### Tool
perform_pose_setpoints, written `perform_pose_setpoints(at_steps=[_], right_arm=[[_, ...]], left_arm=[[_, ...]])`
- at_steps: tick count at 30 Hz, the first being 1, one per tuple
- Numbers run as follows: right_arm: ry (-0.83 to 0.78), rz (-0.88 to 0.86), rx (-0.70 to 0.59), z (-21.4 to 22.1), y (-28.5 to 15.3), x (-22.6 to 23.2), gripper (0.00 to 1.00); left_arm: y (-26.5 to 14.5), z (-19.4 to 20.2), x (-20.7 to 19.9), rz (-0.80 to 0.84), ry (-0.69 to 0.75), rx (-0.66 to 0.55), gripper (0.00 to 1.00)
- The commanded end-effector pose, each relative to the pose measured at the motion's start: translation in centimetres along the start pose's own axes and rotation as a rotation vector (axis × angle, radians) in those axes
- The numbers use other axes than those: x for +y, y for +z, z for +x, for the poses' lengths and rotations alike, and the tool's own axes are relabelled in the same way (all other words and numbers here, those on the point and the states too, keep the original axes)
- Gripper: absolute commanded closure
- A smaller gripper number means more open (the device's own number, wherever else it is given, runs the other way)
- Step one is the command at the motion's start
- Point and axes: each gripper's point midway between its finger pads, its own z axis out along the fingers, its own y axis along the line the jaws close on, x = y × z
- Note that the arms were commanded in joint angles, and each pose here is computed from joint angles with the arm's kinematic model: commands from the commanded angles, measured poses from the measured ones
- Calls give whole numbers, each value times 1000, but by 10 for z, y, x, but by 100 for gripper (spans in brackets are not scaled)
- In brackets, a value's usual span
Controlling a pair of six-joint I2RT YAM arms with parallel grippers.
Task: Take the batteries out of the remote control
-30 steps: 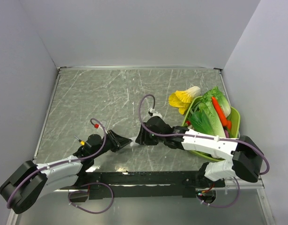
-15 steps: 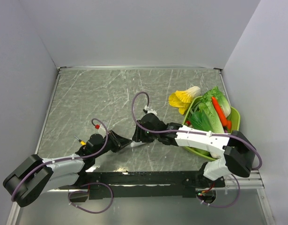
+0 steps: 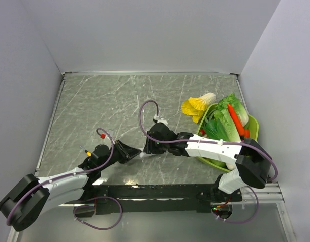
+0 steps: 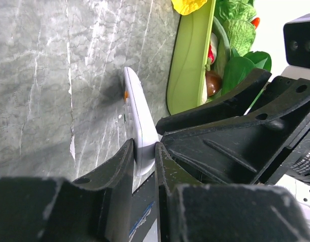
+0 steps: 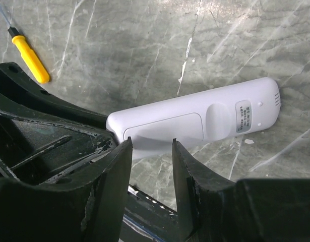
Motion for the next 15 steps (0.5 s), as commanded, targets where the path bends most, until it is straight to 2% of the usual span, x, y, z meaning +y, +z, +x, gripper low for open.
perform_pose_setpoints(at_steps=[1, 15], right_arm=[[12, -48, -36, -12, -4, 16, 55], [19, -55, -30, -8, -3, 15, 55]], left_arm=[[-12, 13, 39, -63, -6, 19, 99], [-11, 14, 39, -61, -17, 21, 99]])
